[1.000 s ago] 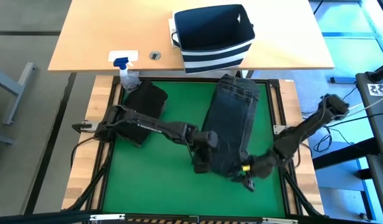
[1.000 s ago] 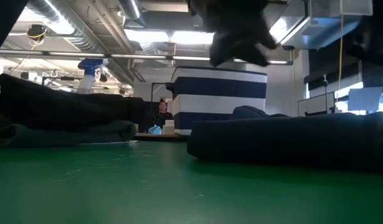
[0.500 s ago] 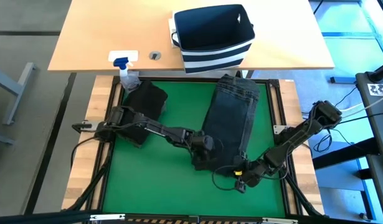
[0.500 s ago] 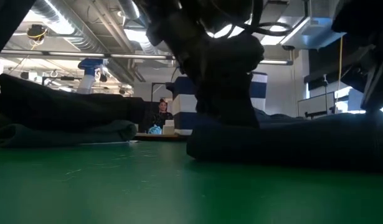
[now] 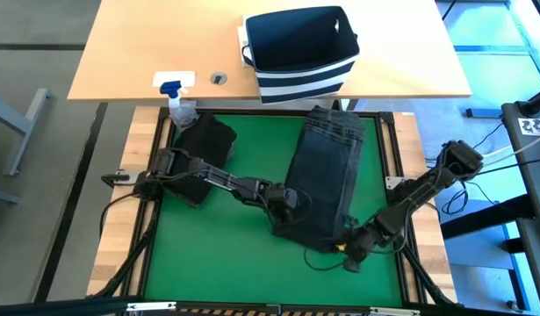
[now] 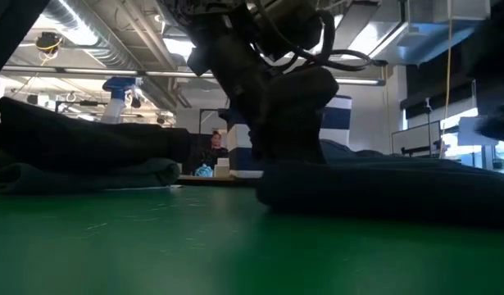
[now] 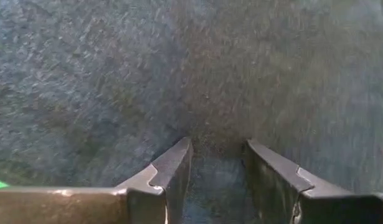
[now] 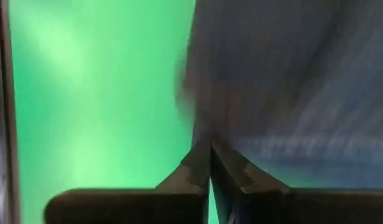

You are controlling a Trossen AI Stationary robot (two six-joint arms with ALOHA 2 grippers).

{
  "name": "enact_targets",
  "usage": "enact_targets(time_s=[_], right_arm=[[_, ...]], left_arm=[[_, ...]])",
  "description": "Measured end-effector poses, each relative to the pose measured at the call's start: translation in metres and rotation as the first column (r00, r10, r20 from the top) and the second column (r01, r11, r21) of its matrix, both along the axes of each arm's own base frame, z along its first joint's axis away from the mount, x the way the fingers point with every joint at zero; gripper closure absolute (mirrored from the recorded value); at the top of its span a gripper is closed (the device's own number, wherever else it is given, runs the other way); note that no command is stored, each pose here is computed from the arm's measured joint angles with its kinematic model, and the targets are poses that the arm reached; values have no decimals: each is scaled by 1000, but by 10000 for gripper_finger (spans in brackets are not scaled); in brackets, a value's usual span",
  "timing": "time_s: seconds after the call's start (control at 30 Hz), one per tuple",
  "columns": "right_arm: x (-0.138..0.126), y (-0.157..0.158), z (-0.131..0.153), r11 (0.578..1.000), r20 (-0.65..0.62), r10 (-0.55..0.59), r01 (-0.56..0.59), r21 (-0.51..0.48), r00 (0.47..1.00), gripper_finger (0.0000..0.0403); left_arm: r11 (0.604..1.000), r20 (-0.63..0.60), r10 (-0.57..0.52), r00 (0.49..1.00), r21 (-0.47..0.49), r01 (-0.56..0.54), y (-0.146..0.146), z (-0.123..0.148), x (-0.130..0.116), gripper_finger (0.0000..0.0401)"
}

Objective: Fold Laundry from Bin
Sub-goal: Fold the blue pants

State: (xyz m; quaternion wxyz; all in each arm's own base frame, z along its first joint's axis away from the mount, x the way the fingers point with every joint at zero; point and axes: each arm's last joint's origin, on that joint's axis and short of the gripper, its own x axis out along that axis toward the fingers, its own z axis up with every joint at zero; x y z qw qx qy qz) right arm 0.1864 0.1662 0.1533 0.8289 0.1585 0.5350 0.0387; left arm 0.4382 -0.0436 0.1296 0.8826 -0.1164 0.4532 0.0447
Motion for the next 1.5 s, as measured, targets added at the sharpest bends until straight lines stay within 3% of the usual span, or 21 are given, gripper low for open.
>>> enact_targets(time_s=[0.1, 0.17, 0.33, 0.43, 0.5, 0.6, 0.83, 1.0, 1.2, 1.3, 1.4, 1.5], right_arm=[[-17, 2, 2, 996, -184, 89, -92, -12, 979, 394], [-19, 2, 11, 994, -227, 100, -108, -25, 969, 394], [1, 13, 40, 996, 40, 74, -72, -49, 996, 394], [13, 19, 47, 995, 239, 65, -44, -93, 969, 393], [21, 19, 41, 986, 280, 78, -33, -163, 957, 393], [32, 20, 22, 976, 251, 103, -48, -213, 963, 393], [40, 25, -12, 971, 119, 142, -115, -211, 983, 393], [30, 21, -12, 974, -41, 130, -135, -182, 991, 393], [2, 20, 3, 933, -252, 185, -250, -258, 950, 393], [-5, 23, 10, 923, -280, 212, -286, -256, 936, 393], [-2, 27, 12, 934, -237, 218, -273, -232, 947, 393], [3, 27, 12, 944, -206, 189, -235, -231, 960, 393]], left_arm=[[1000, -20, 2, 1000, -1, -2, 2, -3, -3, 254], [1000, -20, 3, 1000, 3, -3, 1, -3, -3, 254], [1000, 2, 8, 1000, -6, -8, 1, -1, -1, 254], [999, 34, -12, 999, -42, 13, 0, 1, 1, 254], [998, 53, -17, 998, -62, 20, -1, 2, 3, 254], [998, 56, -8, 998, -59, 11, -2, 2, 3, 254], [999, 56, -20, 998, -40, 23, 1, 2, 3, 254], [1000, 33, -28, 999, -8, 28, 2, 1, 1, 254], [997, -30, -68, 997, 35, 69, 2, -2, -4, 254], [998, -37, -66, 997, 20, 67, 3, -3, -4, 254], [995, 3, -88, 996, -42, 88, 0, 11, -2, 254], [990, 148, -120, 982, -54, 129, -13, 50, 4, 254]])
